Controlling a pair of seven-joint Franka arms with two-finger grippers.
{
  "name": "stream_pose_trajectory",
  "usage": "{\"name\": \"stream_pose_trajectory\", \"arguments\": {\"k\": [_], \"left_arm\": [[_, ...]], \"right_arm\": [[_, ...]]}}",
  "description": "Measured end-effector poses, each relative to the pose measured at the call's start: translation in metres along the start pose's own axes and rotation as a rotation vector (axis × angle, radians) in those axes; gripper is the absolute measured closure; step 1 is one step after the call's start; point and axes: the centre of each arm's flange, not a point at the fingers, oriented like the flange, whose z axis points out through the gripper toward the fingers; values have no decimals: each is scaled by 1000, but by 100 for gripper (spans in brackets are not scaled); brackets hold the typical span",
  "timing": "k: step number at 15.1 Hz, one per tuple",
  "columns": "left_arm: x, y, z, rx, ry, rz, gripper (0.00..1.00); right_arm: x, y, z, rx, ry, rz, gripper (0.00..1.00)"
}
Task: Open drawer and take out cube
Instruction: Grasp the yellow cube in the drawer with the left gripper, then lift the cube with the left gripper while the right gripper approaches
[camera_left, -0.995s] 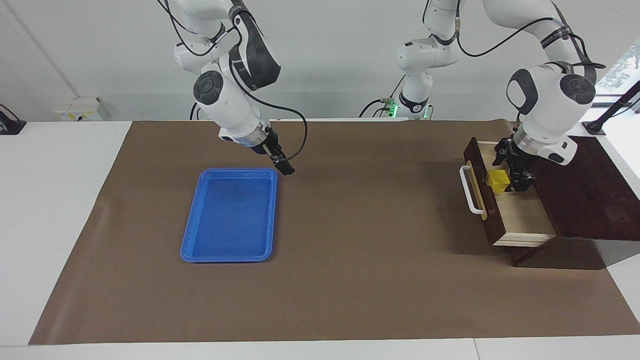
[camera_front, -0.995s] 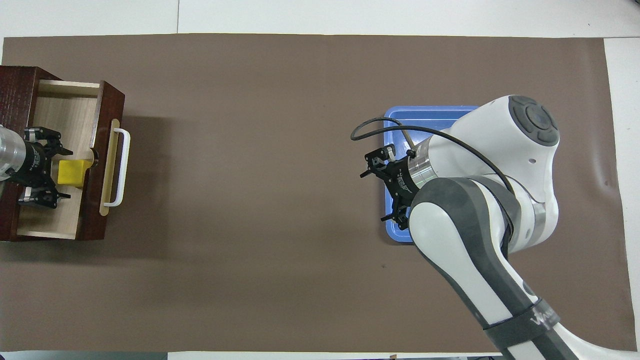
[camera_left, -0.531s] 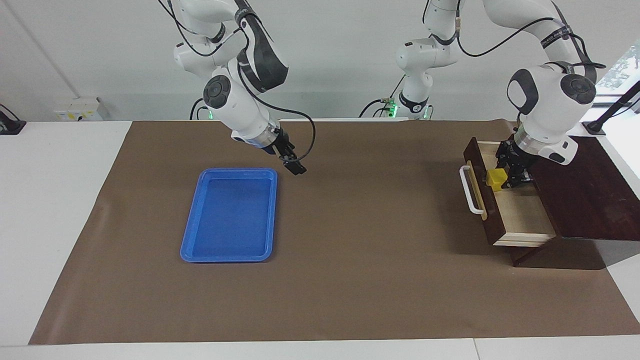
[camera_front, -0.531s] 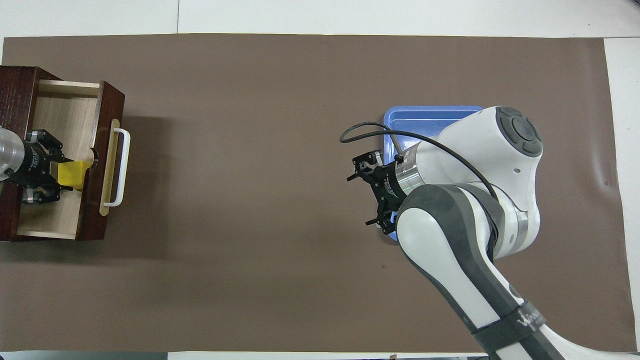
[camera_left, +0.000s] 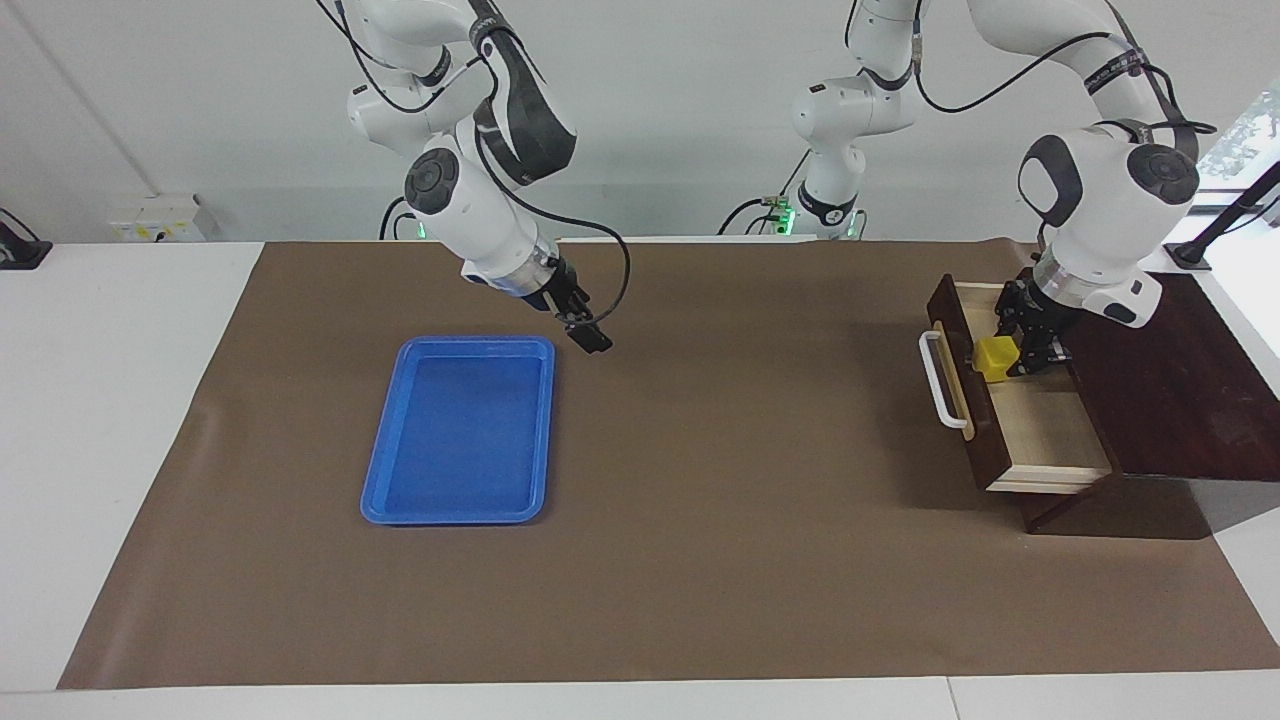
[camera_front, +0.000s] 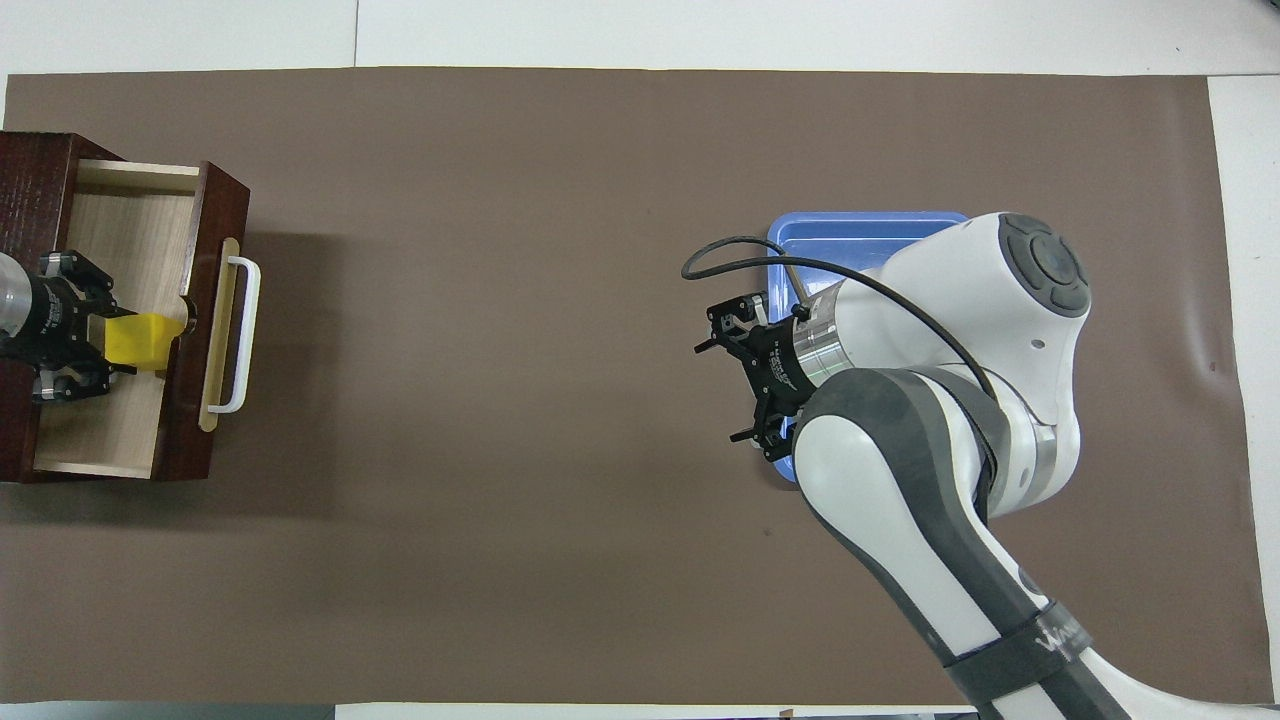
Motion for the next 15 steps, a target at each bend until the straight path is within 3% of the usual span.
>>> {"name": "stream_pose_trajectory", "arguments": {"k": [5,10,15], "left_arm": [[-15,12,-78,-13,-21,17,45],[-106,32,-116,48,-21,14,45],[-206,27,-122,42,-31,-9,45]], "right_arm": [[0,-1,0,7,2,5,0],[1,-4,-3,36,1,50,0],[-7,-13,-4,128,-68,169,0]]}}
